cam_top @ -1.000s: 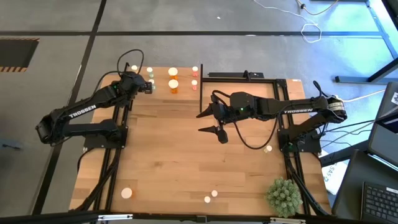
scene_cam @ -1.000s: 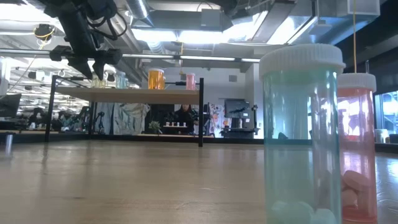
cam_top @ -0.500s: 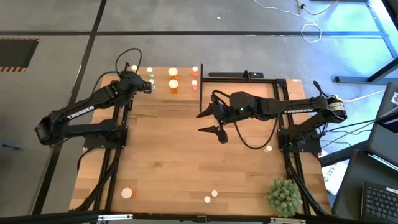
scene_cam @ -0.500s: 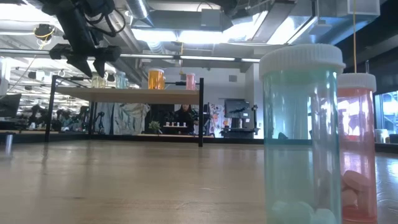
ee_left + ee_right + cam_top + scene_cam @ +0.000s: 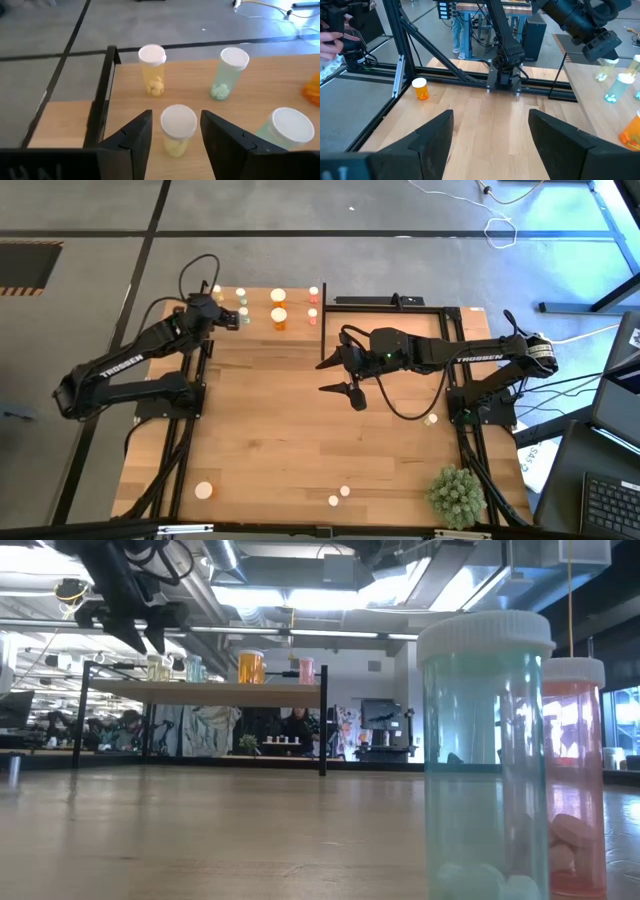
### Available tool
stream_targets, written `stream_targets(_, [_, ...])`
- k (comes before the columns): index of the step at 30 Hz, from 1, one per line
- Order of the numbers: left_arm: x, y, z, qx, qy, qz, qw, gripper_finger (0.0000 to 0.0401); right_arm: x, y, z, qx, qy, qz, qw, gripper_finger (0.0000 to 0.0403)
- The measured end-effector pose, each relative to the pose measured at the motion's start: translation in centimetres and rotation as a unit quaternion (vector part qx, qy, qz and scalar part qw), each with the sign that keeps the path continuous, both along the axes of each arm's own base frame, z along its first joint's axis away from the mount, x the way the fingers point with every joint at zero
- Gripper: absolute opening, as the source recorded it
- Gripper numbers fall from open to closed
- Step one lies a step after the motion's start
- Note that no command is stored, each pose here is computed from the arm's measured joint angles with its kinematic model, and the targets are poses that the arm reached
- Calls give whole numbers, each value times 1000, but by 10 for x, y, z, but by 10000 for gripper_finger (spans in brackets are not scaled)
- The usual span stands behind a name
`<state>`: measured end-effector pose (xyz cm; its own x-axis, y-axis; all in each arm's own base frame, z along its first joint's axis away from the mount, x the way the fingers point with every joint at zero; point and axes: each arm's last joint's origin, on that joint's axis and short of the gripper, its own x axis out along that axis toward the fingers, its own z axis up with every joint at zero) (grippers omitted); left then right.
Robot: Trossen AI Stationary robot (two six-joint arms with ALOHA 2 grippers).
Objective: Pick and place medicine bottles onto shelf by color
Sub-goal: Adjust the yellow pill
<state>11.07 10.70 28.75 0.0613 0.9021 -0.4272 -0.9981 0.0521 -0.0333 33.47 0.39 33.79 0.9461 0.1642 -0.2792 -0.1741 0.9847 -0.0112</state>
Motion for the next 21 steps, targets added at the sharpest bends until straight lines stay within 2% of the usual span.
stream_targets(7, [-3, -6, 7, 34, 5, 9, 999, 161, 0, 0, 0, 0, 0, 0, 1000, 261])
stream_targets(14, [-7, -14, 20, 78, 2, -14, 997, 161, 0, 0, 0, 0, 0, 0, 1000, 261])
stream_targets(18, [-10, -22, 30, 106, -23, -53, 993, 159, 0, 0, 0, 0, 0, 0, 1000, 261])
stream_targets(21, [-14, -30, 34, 107, -55, -103, 987, 159, 0, 0, 0, 0, 0, 0, 1000, 261])
